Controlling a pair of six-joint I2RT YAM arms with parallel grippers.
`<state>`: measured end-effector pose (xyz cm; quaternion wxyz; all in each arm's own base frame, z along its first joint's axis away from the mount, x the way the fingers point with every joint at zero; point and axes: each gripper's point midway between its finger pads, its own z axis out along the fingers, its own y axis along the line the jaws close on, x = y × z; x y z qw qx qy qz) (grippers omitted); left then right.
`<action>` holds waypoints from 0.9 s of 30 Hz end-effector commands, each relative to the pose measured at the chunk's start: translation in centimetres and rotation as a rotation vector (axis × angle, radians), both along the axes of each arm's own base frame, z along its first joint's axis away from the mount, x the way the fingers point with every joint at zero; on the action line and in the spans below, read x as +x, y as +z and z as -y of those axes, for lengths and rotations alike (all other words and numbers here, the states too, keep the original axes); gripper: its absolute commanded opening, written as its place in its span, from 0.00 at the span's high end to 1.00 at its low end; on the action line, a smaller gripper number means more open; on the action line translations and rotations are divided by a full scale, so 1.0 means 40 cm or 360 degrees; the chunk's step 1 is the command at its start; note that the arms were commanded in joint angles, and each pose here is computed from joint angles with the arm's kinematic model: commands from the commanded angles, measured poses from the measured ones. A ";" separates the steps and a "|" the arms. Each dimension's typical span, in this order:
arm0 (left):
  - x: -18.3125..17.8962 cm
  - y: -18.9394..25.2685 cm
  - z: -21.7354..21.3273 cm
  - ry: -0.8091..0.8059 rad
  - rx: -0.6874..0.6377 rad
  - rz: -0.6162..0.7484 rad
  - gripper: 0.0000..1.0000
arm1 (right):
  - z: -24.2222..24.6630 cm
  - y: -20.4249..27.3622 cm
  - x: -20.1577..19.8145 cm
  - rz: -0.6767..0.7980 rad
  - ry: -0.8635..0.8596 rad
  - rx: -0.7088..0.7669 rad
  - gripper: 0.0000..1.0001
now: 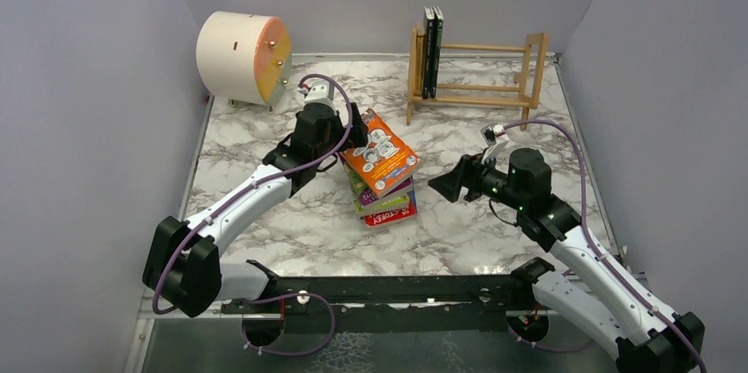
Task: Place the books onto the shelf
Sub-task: Adjust the book at the center of the board.
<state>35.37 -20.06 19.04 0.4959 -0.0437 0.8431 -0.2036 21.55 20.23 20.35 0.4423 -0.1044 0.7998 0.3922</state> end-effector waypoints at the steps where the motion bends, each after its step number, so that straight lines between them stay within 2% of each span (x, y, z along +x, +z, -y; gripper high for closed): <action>1: -0.011 -0.019 0.012 -0.0050 -0.0020 -0.0037 0.01 | -0.009 -0.004 -0.016 -0.0018 0.0053 0.0016 0.31; 11: -0.071 -0.031 0.058 -0.0214 -0.0143 -0.0136 0.01 | -0.052 -0.035 -0.054 -0.0151 0.0208 0.0168 0.30; 22: -0.124 -0.025 0.140 -0.0315 -0.0152 -0.0150 0.01 | -0.090 -0.040 -0.044 -0.0193 0.0271 0.0307 0.30; 27: -0.136 -0.045 0.157 -0.0327 -0.0128 -0.0178 0.01 | -0.094 -0.062 -0.051 -0.0302 0.0249 0.0354 0.30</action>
